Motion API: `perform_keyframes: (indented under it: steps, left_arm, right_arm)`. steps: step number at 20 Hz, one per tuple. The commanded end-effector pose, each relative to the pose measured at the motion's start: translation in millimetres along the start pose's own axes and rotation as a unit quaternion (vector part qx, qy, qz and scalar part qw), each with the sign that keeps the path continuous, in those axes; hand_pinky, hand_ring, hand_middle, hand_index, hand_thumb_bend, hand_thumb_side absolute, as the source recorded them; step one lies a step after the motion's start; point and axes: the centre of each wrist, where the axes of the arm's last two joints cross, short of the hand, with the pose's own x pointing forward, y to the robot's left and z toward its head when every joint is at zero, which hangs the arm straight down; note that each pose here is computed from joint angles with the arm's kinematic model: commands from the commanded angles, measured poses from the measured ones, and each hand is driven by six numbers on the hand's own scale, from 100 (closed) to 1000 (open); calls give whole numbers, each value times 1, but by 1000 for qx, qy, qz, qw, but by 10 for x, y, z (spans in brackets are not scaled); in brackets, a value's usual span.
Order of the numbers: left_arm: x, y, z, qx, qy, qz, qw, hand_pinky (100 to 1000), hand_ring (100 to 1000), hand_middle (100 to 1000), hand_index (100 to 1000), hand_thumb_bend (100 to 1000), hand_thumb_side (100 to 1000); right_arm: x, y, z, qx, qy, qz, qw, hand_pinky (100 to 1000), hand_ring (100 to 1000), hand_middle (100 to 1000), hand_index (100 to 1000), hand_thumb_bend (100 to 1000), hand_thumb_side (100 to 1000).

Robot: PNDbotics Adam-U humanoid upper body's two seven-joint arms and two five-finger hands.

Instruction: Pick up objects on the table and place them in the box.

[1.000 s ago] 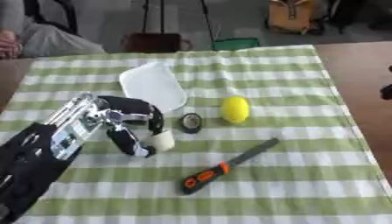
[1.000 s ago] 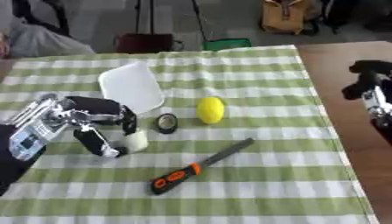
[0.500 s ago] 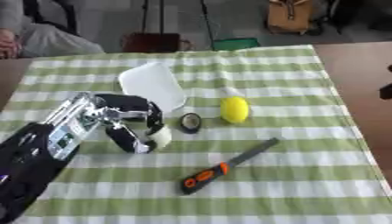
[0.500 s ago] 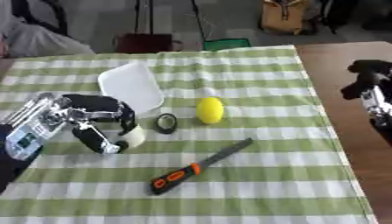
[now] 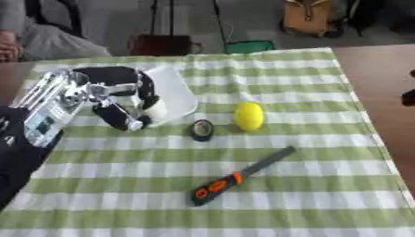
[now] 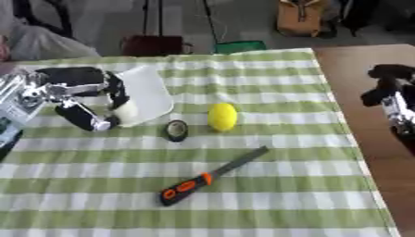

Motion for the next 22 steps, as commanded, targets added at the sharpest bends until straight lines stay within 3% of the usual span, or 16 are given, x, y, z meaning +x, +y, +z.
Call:
perform_keyframes:
  steps: [1,2,5,12,15,18,19,22]
  left_arm:
    - [-97,76,-76,26,41,-29,998,793,720,706,562,284,142]
    - [-110,51,-127,28,49,-38,998,795,719,708,564,246,178]
    - [-110,-45,-328,41,69,-53,995,806,724,711,567,314,140]
    - [-116,-201,-531,80,104,-96,987,816,729,726,581,331,136]
    - [-150,-187,-499,120,122,-115,978,812,748,755,680,368,190]
    - [-183,-150,-438,159,140,-121,970,809,749,757,695,374,203]
    - [-211,-91,-391,185,151,-117,964,773,745,756,765,349,240]
    - [-249,23,-281,249,172,-97,948,755,739,746,761,334,247]
  right_arm:
    - [86,-30,-45,6,-18,5,1000,583,579,709,772,203,613]
    - [87,-28,-48,7,-18,4,1000,583,579,709,772,200,609]
    - [95,-7,-63,11,-22,0,1000,583,578,709,773,203,614]
    - [110,16,-92,16,-27,-5,999,582,577,708,773,203,615]
    - [108,13,-88,14,-26,-5,1000,582,577,708,773,202,616]
    - [107,12,-87,13,-26,-5,1000,582,577,708,773,202,616]
    - [105,11,-85,13,-25,-5,1000,582,577,708,773,194,620]
    - [104,10,-82,12,-24,-5,1000,582,577,708,773,193,621]
